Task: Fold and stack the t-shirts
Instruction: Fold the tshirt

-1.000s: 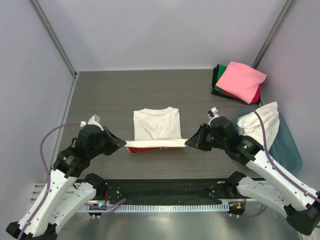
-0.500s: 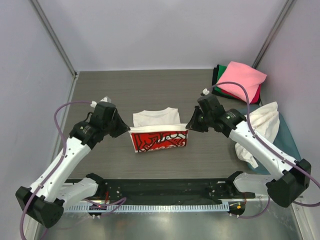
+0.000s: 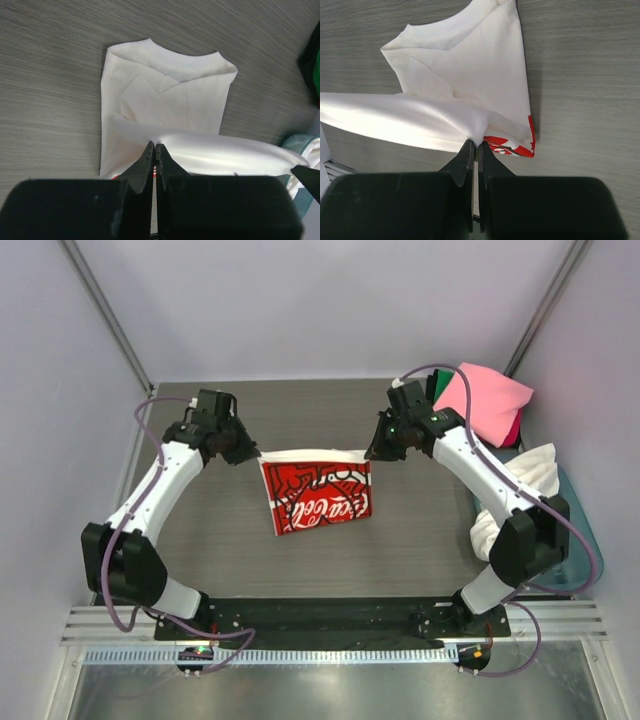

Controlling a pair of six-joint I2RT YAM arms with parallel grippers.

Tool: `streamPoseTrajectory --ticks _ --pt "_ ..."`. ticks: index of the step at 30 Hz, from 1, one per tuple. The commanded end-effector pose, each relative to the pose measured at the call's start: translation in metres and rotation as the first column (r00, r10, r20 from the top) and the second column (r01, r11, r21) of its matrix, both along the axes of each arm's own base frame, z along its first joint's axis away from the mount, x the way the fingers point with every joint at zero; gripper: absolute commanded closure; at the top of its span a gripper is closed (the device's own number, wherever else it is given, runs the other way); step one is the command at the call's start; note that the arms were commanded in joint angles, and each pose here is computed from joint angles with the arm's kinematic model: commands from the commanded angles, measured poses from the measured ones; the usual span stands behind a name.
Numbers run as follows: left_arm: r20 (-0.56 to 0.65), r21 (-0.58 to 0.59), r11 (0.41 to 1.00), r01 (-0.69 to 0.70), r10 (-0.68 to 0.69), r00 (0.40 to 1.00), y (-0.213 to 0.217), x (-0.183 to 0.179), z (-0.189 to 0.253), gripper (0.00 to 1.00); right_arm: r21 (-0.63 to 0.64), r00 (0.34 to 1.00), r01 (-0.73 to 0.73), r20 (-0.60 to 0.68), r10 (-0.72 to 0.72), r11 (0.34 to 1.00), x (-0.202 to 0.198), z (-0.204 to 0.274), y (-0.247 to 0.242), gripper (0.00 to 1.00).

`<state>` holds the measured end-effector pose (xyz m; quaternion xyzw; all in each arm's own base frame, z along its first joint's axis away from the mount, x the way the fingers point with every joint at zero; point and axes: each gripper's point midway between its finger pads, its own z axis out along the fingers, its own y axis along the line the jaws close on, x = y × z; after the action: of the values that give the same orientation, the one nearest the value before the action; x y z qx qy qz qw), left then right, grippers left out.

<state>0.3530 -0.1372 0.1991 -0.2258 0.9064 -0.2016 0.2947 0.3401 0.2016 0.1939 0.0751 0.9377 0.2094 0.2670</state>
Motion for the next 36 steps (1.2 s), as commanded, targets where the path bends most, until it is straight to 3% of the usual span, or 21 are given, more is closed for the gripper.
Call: streamPoseTrajectory --ticks 1,14,20,21,22,24,25,28,29,31,36 --pt "0.025 0.032 0.999 0.007 -0.008 1.000 0.013 0.023 0.003 1.00 -0.032 0.998 -0.030 0.049 0.031 0.999 0.026 0.008 -0.003 0.99" --pt "-0.062 0.039 0.999 -0.026 0.028 0.998 0.032 0.064 -0.034 0.98 -0.018 0.997 -0.072 0.001 0.072 0.997 0.093 -0.026 0.016 0.99" --pt "-0.178 0.042 0.999 -0.018 0.025 0.984 0.037 0.098 -0.082 0.97 0.014 0.996 -0.081 -0.043 0.081 0.997 0.126 -0.054 0.031 0.98" --pt "-0.215 0.046 0.999 -0.025 0.035 0.976 0.041 0.107 -0.096 0.96 0.025 0.995 -0.085 -0.045 0.086 0.996 0.130 -0.056 0.035 0.93" --pt "-0.242 0.052 0.998 -0.024 0.036 0.970 0.043 0.107 -0.102 0.96 0.042 0.995 -0.097 -0.015 0.098 0.994 0.141 -0.048 0.040 0.71" --pt "-0.269 0.064 0.997 -0.035 0.051 0.962 0.053 0.114 -0.115 0.86 0.067 0.991 -0.130 -0.025 0.132 0.989 0.154 -0.062 0.051 0.50" --pt "-0.281 0.062 0.997 -0.043 0.059 0.958 0.057 0.122 -0.122 0.83 0.079 0.989 -0.149 0.032 0.147 0.986 0.168 -0.045 0.057 0.40" --pt "-0.329 0.046 0.997 -0.055 0.067 0.942 0.070 0.131 -0.138 0.59 0.099 0.988 -0.154 0.044 0.151 0.983 0.181 -0.043 0.056 0.34" --pt "-0.298 0.041 0.998 -0.051 0.061 0.953 0.071 0.143 -0.124 0.45 0.103 0.988 -0.154 0.045 0.150 0.983 0.180 -0.042 0.055 0.34" --pt "-0.335 0.059 0.998 -0.014 0.033 0.942 0.073 0.137 -0.120 0.42 0.115 0.984 -0.177 0.047 0.173 0.977 0.165 -0.036 0.054 0.34" --pt "-0.270 0.077 0.996 -0.034 0.054 0.961 0.077 0.116 -0.087 0.41 0.186 0.978 -0.204 0.075 0.193 0.961 0.124 -0.033 0.051 0.37"
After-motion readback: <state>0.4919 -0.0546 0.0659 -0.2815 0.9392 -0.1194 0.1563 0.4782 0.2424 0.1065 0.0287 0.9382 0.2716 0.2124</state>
